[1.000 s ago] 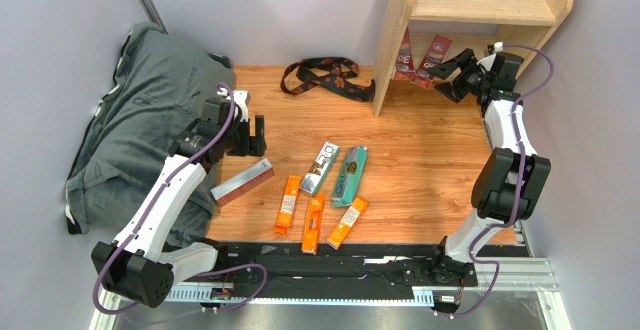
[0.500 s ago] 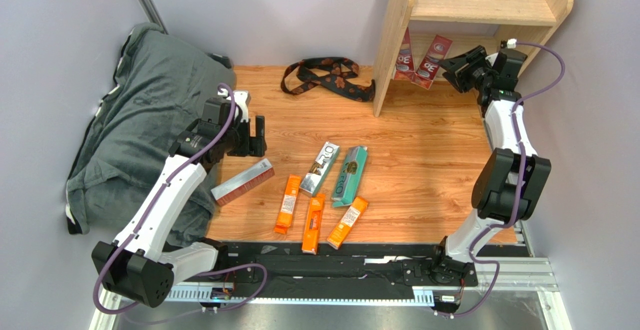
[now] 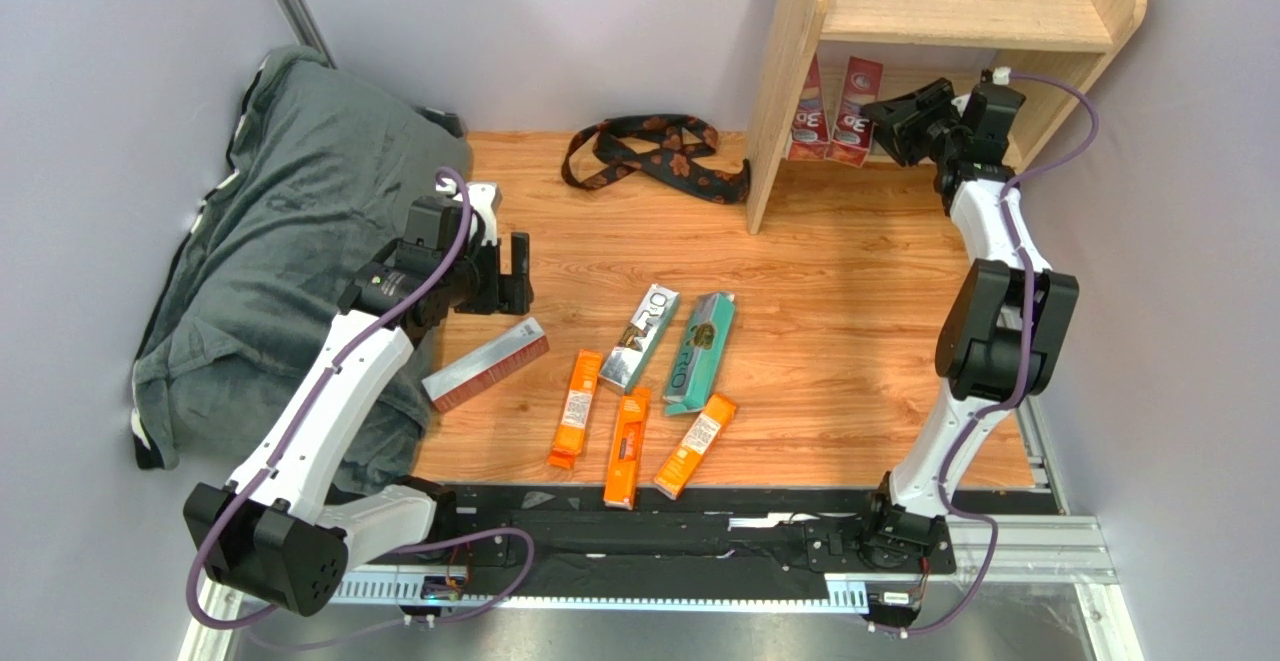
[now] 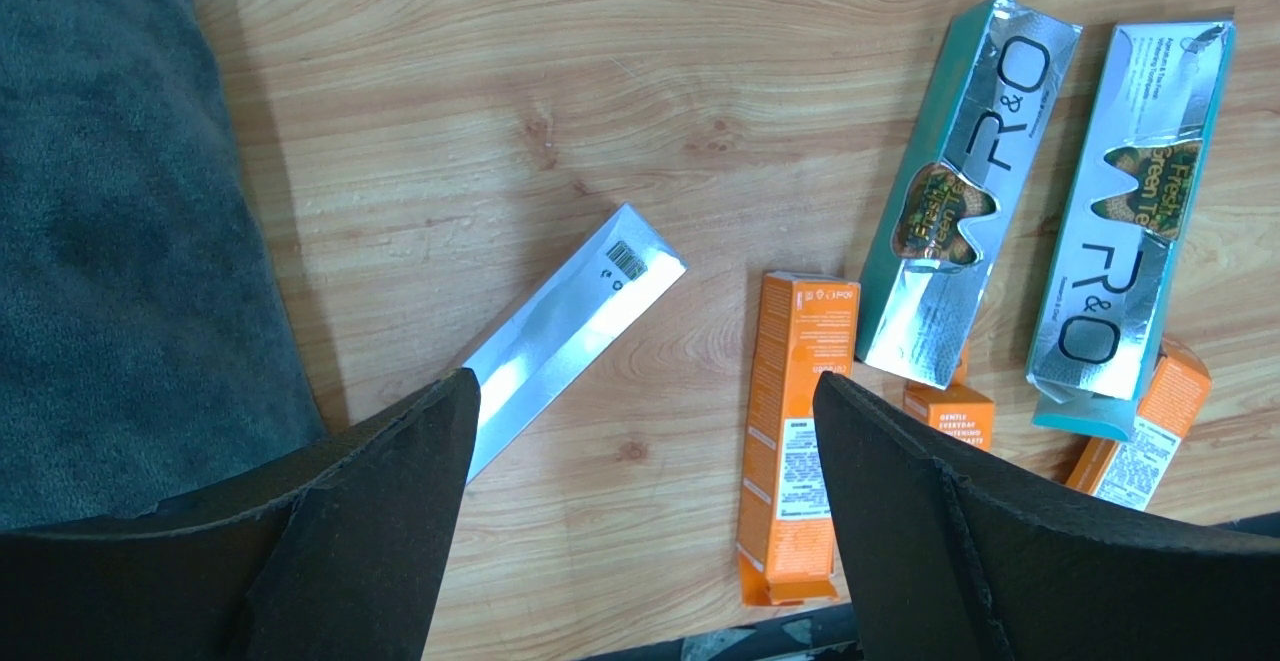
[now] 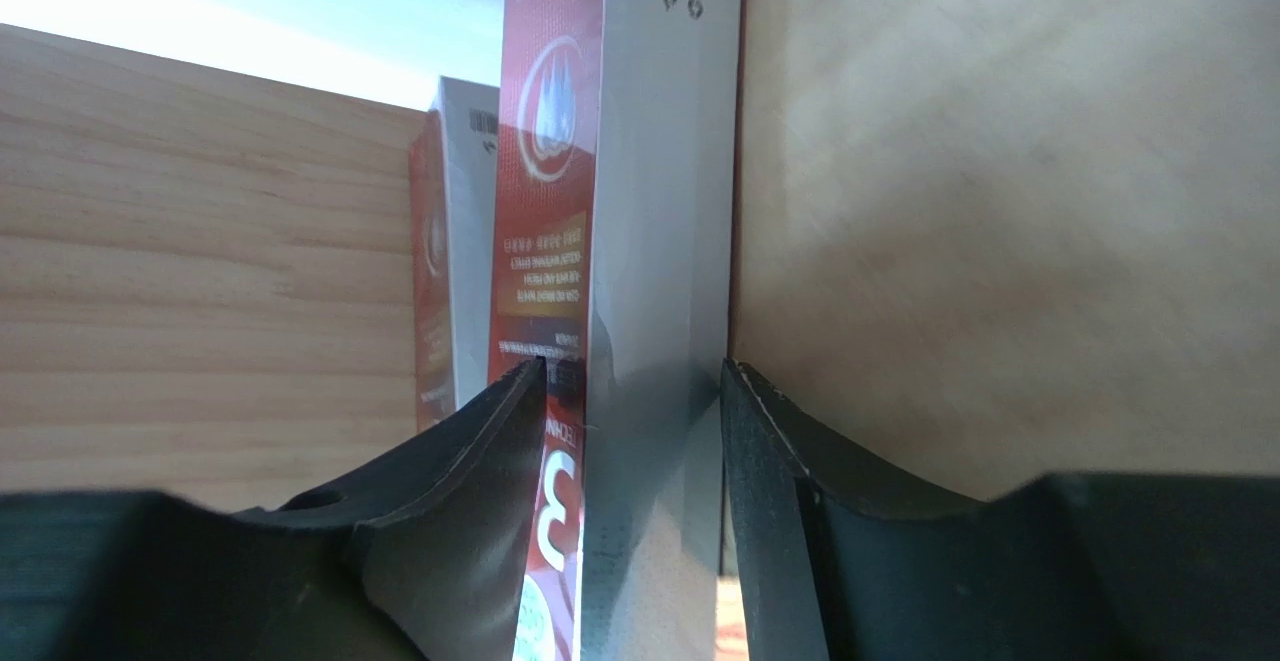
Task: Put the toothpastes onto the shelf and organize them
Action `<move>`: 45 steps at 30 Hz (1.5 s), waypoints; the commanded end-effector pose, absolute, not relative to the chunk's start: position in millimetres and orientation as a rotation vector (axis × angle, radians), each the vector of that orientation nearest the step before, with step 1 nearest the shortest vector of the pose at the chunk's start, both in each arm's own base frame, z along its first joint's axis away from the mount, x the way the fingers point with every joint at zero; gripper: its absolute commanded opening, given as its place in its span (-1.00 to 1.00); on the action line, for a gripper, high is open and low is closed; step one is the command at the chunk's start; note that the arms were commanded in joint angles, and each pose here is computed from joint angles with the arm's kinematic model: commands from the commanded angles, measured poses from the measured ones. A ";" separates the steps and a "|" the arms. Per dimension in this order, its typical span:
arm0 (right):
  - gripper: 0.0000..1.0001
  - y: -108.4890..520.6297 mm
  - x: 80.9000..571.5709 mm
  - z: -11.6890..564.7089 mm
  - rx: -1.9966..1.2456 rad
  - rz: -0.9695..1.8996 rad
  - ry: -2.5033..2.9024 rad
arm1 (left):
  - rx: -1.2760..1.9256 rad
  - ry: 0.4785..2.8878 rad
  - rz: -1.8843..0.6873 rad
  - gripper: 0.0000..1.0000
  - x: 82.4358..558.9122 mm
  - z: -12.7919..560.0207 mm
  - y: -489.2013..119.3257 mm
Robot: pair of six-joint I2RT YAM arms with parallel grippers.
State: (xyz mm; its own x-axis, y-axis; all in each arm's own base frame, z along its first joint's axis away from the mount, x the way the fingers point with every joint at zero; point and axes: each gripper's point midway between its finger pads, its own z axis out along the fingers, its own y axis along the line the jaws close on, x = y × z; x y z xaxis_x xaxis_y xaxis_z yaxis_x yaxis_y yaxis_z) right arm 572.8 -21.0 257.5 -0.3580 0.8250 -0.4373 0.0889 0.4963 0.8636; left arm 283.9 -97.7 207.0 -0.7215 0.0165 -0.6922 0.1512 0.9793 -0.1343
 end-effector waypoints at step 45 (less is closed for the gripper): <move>0.54 43.5 328.2 244.1 0.535 0.849 1.920 | 0.416 2.719 -0.061 0.85 282.0 122.3 -101.6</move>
